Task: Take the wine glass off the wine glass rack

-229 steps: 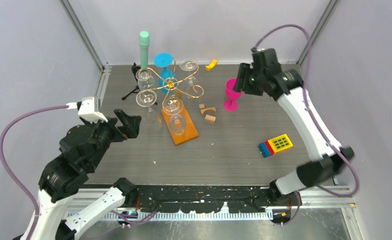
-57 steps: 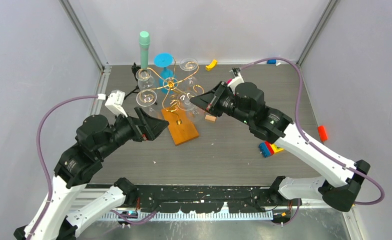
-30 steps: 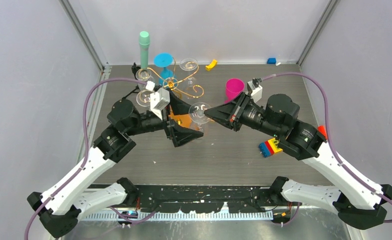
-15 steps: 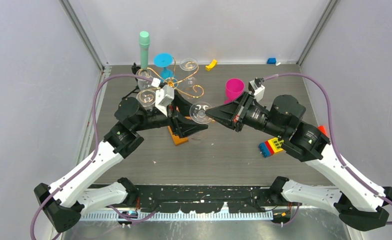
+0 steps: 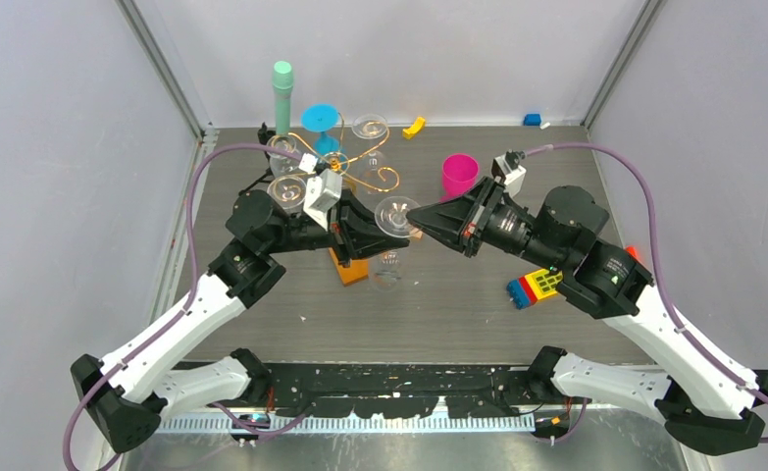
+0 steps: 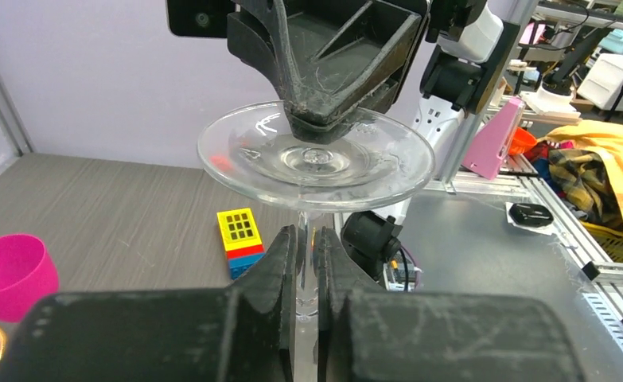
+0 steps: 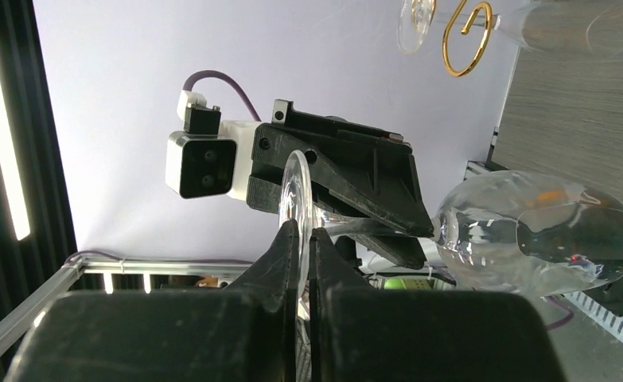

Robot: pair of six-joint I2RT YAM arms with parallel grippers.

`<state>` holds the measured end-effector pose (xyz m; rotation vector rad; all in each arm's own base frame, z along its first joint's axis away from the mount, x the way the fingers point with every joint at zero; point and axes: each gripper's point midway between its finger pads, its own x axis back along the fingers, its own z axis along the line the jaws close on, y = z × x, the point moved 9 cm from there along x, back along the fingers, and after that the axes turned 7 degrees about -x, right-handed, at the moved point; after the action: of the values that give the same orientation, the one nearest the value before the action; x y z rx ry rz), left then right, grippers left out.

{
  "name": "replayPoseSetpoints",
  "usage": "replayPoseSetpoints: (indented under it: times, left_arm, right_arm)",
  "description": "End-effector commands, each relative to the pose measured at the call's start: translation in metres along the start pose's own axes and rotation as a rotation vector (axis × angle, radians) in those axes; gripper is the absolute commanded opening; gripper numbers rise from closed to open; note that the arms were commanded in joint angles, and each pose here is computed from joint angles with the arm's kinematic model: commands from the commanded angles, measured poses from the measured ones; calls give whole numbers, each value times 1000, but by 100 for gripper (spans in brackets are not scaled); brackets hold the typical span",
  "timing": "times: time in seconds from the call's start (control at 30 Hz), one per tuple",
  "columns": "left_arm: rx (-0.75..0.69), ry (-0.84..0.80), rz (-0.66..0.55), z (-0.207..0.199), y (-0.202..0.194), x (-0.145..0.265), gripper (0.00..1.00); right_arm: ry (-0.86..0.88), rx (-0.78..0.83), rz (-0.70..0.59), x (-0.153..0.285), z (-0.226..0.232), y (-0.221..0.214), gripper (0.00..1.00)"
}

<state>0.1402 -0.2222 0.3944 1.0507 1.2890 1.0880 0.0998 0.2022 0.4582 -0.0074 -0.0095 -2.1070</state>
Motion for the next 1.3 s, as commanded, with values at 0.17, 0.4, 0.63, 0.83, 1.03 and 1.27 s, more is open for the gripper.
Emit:
replayPoseSetpoints:
  times: [0.17,0.4,0.63,0.83,1.03,1.27]
  left_arm:
    - [-65,112,-153,8,33,-6,0]
    - [7,336,-339,21,62,-4,0]
    - [196,522,-606,31,92,4,0]
    - [426,644,-812,39,99,15,0]
    - [430,554,-893,33,107,13,0]
    - [475,505,-939,33,109,10,0]
  right_arm:
    - [193,256,-69,20,25,2,57]
    - [151,400,-286,42,10,19,74]
    - [160,495,-346,59,-11,22,78]
    - [249,503,-260,49,-13,14,78]
    - [402,528,-138,46,1,2,76]
    - [385,493,-112,32,12,2,66]
